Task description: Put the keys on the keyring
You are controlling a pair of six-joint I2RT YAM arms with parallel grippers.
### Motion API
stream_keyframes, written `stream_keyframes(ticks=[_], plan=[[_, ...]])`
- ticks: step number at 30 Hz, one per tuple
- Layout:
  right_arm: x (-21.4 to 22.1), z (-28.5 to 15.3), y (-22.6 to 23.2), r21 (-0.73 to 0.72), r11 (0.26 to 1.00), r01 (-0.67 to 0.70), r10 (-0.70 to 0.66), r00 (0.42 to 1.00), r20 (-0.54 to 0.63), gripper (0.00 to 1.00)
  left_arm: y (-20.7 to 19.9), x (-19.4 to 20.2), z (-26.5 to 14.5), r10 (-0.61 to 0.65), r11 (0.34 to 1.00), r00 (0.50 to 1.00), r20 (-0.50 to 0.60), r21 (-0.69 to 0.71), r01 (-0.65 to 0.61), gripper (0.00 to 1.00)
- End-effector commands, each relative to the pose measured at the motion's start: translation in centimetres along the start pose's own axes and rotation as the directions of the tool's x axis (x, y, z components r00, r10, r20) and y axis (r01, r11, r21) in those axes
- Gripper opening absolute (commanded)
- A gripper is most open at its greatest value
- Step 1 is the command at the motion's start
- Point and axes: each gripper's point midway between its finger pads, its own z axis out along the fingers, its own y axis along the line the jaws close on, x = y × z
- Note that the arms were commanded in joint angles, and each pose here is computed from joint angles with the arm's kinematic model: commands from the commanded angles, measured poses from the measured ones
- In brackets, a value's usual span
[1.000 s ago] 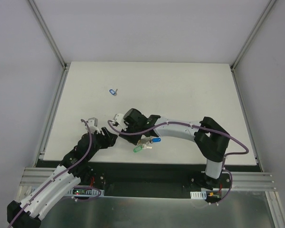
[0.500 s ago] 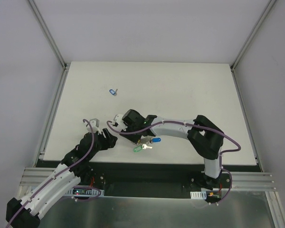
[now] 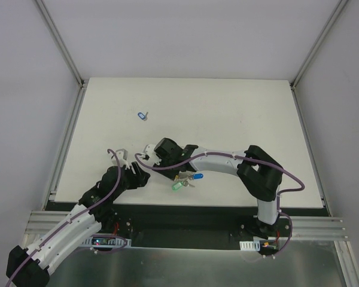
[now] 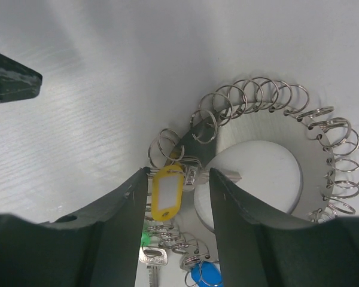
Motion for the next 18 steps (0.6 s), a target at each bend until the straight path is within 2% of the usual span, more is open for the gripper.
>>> stream_keyframes(ticks=[1, 18], plan=[[-0.3, -2.1, -1.1, 0.05, 0.998, 0.031, -0.031, 0.999, 0.008, 0.49, -1.5, -0.9, 0.1, 0.001, 0.998, 1.0, 0.009, 0.058, -0.002, 0.58], [1.4, -1.5, -0.7, 0.039, 0.999, 0.032, -0.03, 0.999, -0.035, 0.48, -2.4, -0.5, 0.3, -0.003, 0.995, 1.0, -0.016, 0.099, 0.005, 0.58]])
